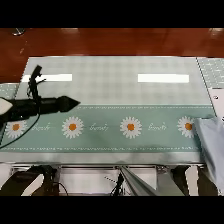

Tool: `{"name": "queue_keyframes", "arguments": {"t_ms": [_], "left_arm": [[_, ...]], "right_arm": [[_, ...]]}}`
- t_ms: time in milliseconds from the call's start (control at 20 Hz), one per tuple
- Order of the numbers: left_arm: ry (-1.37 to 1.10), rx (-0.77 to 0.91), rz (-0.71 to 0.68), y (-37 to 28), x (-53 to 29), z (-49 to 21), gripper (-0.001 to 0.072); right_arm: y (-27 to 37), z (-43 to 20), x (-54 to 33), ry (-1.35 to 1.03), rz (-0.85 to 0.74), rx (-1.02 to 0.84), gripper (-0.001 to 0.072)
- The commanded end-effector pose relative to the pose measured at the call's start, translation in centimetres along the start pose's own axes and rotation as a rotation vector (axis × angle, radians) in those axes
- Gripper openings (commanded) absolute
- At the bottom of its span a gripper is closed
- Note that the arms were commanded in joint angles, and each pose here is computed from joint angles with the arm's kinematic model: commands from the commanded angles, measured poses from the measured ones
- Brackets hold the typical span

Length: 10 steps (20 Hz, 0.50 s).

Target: Fold the shirts.

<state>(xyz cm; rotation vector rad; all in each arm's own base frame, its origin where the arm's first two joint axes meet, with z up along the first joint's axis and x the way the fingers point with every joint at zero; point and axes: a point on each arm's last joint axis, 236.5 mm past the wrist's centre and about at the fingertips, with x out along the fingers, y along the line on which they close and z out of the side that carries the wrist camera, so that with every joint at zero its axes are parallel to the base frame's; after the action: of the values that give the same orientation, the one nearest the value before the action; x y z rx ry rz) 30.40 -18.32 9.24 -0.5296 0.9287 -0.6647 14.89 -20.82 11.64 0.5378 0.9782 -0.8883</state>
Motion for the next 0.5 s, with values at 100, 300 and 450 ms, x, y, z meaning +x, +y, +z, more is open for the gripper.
{"name": "queue_keyframes", "arguments": {"t_ms": [100, 300, 450], "left_arm": [[-0.104, 0.152, -0.085, -7.9, -2.7, 10.9, 0.0019], [0.010, 0.266, 0.103, -6.3, 1.0, 9.2, 0.0018], [0.145, 0.221, 0.503, 4.0, 1.9, 4.9, 0.0021]], "right_arm": [[24.5, 0.3, -3.9, 0.077, 0.795, -0.234, 0.0027], [33.3, -13.6, -0.5, 0.253, 0.757, -0.816, 0.0027], [31.6, -19.2, 5.8, 0.325, 0.467, -1.020, 0.0026]]}}
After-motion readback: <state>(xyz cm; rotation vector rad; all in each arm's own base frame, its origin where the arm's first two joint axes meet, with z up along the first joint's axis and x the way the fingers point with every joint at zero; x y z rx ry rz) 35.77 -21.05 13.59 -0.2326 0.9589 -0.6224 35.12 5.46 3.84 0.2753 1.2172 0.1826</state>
